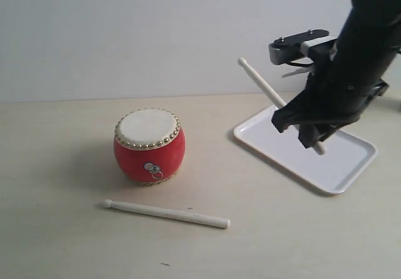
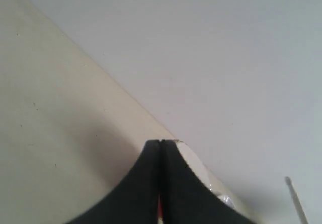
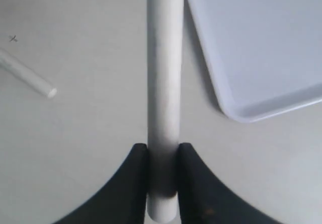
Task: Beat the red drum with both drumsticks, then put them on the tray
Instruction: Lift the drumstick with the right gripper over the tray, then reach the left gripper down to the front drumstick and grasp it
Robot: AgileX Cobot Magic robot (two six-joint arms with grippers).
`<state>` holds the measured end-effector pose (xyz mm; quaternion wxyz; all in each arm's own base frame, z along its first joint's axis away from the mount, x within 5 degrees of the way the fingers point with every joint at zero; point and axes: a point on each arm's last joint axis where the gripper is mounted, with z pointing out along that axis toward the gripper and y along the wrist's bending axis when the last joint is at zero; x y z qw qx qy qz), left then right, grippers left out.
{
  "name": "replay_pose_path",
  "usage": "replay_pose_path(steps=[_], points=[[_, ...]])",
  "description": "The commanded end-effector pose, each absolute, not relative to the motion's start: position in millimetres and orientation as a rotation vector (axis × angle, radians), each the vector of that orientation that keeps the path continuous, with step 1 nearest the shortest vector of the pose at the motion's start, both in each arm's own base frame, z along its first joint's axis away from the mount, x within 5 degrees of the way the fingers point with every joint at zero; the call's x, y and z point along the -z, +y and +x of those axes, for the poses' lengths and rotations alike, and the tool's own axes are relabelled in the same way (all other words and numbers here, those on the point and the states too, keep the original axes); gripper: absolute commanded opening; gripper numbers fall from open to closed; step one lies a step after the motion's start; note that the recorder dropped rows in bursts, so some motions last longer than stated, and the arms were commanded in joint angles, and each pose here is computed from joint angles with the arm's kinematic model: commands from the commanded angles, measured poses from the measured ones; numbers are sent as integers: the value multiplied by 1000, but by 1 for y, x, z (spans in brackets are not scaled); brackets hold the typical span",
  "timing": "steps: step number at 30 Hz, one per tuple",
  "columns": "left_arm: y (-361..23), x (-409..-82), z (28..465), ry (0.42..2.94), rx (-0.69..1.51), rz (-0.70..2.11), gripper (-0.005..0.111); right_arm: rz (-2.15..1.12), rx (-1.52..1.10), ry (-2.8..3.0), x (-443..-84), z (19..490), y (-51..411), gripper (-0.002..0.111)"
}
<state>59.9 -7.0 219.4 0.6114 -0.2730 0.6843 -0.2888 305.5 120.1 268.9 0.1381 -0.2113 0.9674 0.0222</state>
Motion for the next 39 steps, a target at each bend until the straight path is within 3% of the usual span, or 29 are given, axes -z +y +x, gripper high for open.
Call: replay_pose_path(steps=[1, 4, 6, 12, 16, 22, 26, 36, 39], points=[[-8, -261, 79, 1683, 563, -515, 0, -588, -83, 2707, -279, 275, 107, 0], [-15, -315, 114, 1875, 405, -202, 0, -595, -81, 2709, -276, 269, 105, 0], [-21, -333, 142, 2059, 423, -72, 0, -601, -97, 2685, -277, 270, 106, 0], [-35, -349, 189, 2326, 571, 159, 0, -647, -139, 2658, -278, 270, 110, 0], [-54, -351, 209, 2278, 727, 221, 0, -657, -133, 2654, -277, 271, 110, 0], [-90, -332, 219, 2290, 496, 854, 0, -685, -131, 2642, -277, 271, 110, 0], [-121, -315, 223, 2310, 461, 1253, 0, -689, -153, 2641, -277, 271, 112, 0], [-198, -258, 253, 1907, 155, 2185, 0, -698, -188, 2675, -276, 267, 113, 0], [-214, -244, 266, 1828, 109, 2277, 0, -701, -203, 2686, -276, 266, 113, 0]])
